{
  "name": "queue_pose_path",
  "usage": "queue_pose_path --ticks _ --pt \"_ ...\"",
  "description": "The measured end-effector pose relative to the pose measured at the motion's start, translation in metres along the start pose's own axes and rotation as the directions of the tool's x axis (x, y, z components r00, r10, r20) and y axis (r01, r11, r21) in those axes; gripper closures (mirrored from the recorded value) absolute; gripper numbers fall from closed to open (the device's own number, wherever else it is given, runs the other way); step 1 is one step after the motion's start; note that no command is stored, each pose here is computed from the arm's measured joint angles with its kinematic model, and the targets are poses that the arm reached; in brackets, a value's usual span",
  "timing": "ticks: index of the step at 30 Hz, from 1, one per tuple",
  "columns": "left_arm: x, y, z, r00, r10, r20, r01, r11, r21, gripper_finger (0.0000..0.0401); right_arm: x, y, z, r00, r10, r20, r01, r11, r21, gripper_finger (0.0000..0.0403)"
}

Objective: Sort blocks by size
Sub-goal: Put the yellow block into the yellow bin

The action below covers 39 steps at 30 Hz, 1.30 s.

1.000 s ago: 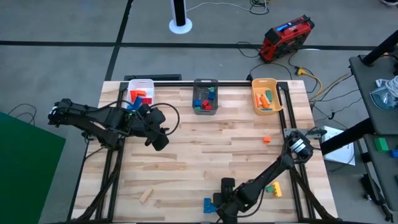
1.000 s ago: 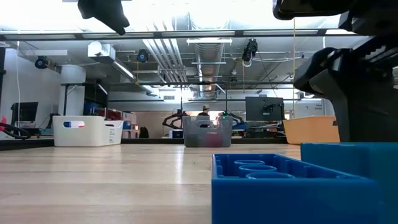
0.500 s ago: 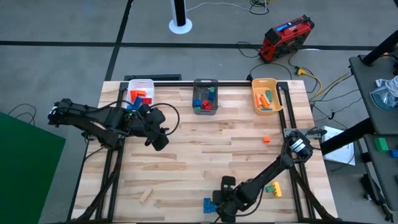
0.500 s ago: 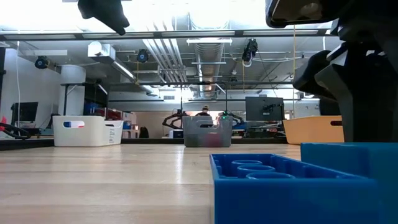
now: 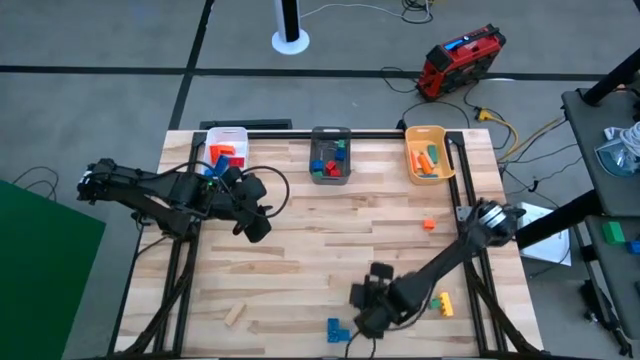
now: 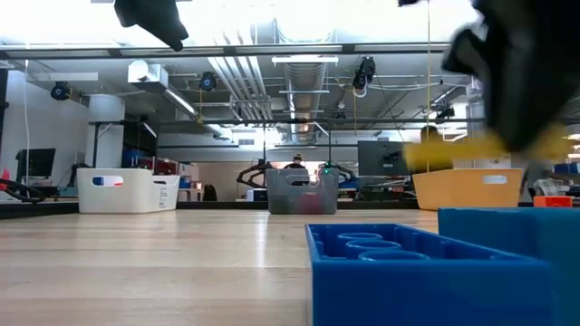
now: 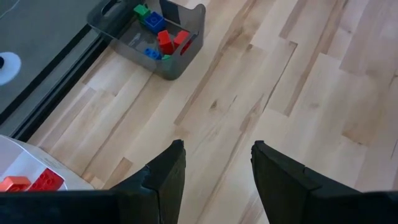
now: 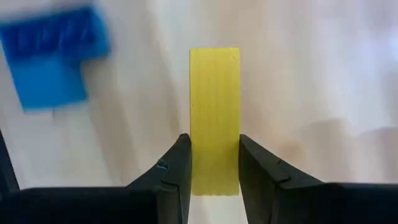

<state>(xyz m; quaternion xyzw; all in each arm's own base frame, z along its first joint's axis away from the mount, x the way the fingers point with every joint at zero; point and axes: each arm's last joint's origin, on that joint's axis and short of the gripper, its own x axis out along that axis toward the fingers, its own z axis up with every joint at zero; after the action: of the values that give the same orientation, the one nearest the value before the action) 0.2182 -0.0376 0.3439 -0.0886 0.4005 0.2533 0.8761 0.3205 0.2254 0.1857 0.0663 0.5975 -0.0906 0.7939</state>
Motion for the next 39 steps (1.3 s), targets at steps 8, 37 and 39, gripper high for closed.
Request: queue_pose_path --ticks 8,37,39 --pt "0.0 0.0 0.0 1.0 0.0 0.0 0.0 1.0 0.001 0.024 -0.059 -0.089 0.051 0.989 -0.093 0.119 0.054 0.955 0.292 0.0314" --pt "0.0 -0.003 0.007 0.998 -0.031 0.055 0.036 0.995 -0.093 0.024 -0.089 -0.422 -0.034 0.891 -0.443 -0.104 0.219 0.218 0.951 0.0315" --pt "0.0 -0.003 0.007 0.998 -0.03 0.056 0.037 0.992 -0.12 0.024 -0.081 -0.428 -0.039 0.892 -0.428 -0.146 0.251 0.198 0.948 0.0315"
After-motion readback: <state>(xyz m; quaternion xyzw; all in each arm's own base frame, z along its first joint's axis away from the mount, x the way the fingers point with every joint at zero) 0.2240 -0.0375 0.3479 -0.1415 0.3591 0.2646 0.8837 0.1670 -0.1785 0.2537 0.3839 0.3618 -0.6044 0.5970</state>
